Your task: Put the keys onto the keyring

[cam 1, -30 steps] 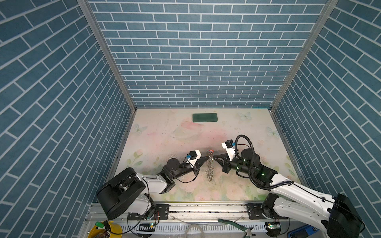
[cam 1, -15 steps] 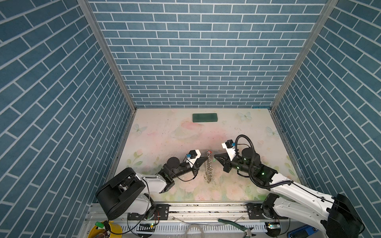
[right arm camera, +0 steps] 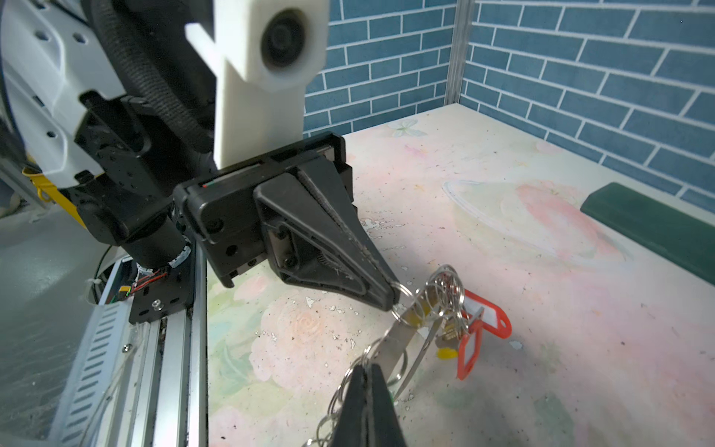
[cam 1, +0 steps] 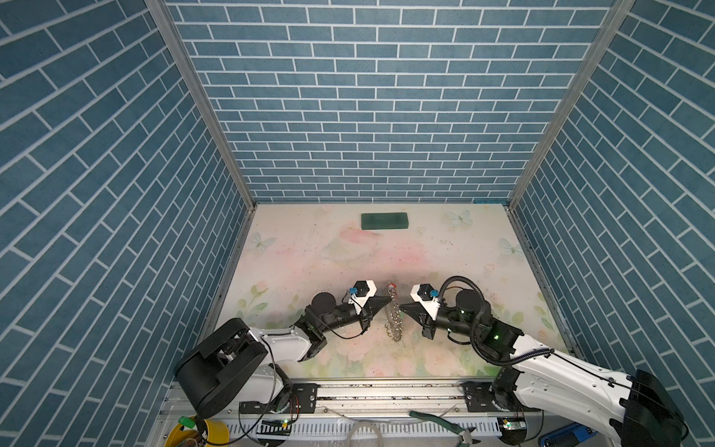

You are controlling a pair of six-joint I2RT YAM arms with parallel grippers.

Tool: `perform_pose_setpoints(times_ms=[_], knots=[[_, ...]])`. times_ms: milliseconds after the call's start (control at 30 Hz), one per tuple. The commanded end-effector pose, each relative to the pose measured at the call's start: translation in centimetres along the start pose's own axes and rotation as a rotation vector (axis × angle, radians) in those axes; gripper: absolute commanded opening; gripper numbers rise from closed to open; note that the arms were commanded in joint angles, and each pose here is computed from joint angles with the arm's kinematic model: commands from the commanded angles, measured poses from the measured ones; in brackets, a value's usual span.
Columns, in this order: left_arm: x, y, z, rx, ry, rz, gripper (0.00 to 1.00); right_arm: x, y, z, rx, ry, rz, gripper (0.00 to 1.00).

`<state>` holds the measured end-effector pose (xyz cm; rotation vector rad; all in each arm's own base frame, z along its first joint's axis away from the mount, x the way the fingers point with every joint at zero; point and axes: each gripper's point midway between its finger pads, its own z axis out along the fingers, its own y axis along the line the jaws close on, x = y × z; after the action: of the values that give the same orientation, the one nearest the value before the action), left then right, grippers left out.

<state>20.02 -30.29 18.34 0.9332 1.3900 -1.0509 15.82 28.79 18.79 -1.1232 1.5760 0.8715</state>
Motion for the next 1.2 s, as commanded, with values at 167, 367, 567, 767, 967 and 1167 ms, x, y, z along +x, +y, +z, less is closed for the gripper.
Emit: perform_pose_setpoints(times_ms=[167,367,567,767,967,1167], knots=[[-1.9,-2.4,0.3,0.172,-0.03,0.009,0.0,0.8,0.2,-0.5,0.001,0.014,-0.235,0.0],[-1.6,-2.9,0.3,0.233,-0.021,-0.004,0.0,0.4,0.8,-1.9,-0.047,-0.005,-0.266,0.0],[-1.4,-3.0,0.3,0.268,-0.018,-0.028,0.0,0.3,1.1,-2.0,-0.084,-0.016,-0.26,0.0],[-1.4,-2.8,0.3,0.274,-0.024,-0.043,0.0,0.8,1.7,-2.0,-0.127,-0.011,-0.251,0.0],[-1.4,-2.9,0.3,0.289,-0.021,-0.048,0.0,1.2,1.2,-1.6,-0.111,0.005,-0.243,0.0],[-1.3,-2.9,0.3,0.291,-0.019,-0.05,0.0,0.7,0.5,-1.6,-0.071,-0.01,-0.255,0.0]])
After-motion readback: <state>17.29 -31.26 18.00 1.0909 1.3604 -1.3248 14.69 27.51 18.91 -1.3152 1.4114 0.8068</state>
